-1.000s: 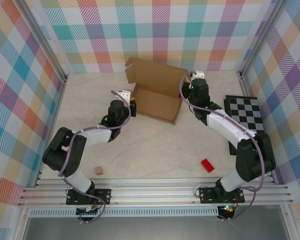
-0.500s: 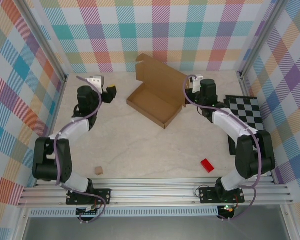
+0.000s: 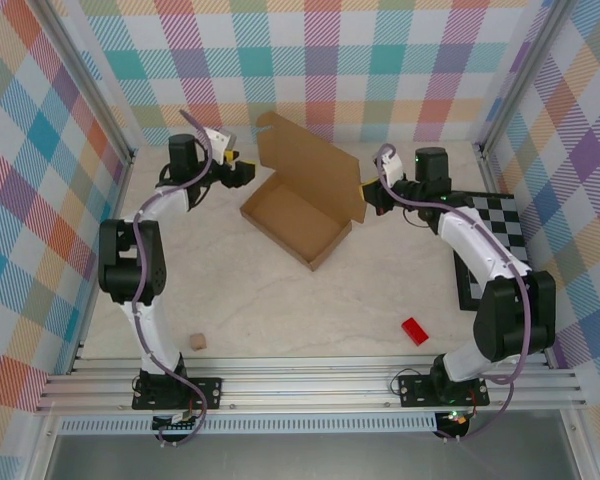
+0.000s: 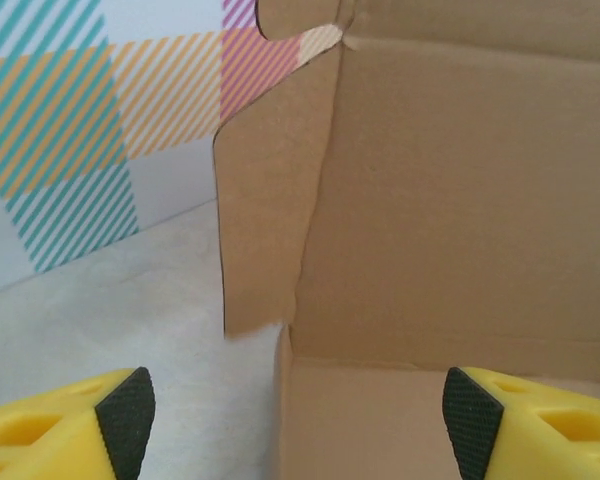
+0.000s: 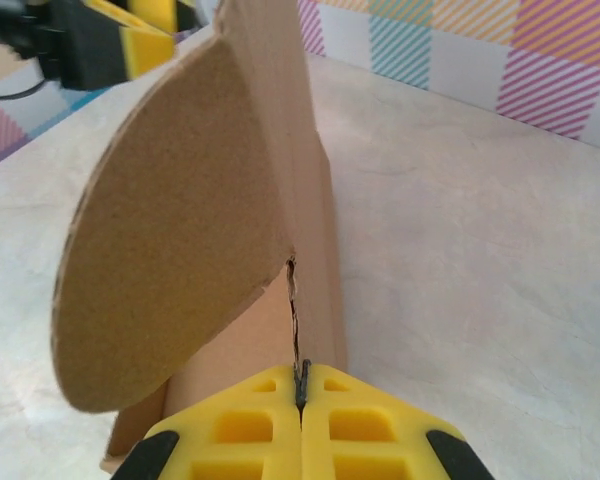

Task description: Fold the paper box

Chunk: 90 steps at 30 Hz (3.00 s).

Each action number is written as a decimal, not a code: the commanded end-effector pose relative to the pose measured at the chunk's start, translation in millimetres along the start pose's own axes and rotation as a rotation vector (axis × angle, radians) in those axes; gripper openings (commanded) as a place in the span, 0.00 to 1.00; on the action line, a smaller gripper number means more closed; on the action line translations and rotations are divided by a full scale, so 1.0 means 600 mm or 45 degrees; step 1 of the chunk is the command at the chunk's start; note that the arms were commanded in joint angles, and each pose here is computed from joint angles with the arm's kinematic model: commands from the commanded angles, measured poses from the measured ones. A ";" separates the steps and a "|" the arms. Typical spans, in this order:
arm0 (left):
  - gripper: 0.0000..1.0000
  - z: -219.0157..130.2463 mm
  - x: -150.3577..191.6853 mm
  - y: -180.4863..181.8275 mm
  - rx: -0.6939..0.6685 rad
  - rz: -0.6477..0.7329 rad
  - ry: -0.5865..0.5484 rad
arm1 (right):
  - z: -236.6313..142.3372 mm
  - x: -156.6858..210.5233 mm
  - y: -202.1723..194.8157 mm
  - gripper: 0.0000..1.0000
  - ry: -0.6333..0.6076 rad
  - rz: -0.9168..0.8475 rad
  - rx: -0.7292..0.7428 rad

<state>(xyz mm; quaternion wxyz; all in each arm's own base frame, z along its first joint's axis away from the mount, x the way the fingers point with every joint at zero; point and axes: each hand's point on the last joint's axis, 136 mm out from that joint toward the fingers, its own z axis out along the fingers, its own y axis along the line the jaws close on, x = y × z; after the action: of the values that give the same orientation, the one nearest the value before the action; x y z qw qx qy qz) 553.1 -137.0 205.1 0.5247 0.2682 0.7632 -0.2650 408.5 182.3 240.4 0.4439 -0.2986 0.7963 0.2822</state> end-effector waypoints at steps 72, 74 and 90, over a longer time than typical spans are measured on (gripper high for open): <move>0.00 -0.048 0.113 -0.336 -0.317 -0.548 -0.161 | 0.016 0.208 -0.002 0.00 0.027 0.584 0.810; 0.00 -0.042 0.101 -0.347 -0.312 -0.514 -0.131 | 0.015 0.205 0.001 0.00 0.027 0.578 0.805; 0.00 -0.054 0.311 -0.365 -0.262 -0.436 0.202 | -0.009 0.287 0.002 0.00 0.147 0.560 0.860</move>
<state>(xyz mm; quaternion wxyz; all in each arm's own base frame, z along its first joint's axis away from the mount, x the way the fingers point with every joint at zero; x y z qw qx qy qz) 356.5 -229.8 105.9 0.5065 0.0408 0.8276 -0.2385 359.6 133.3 124.2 0.4601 0.0659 0.8823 0.0739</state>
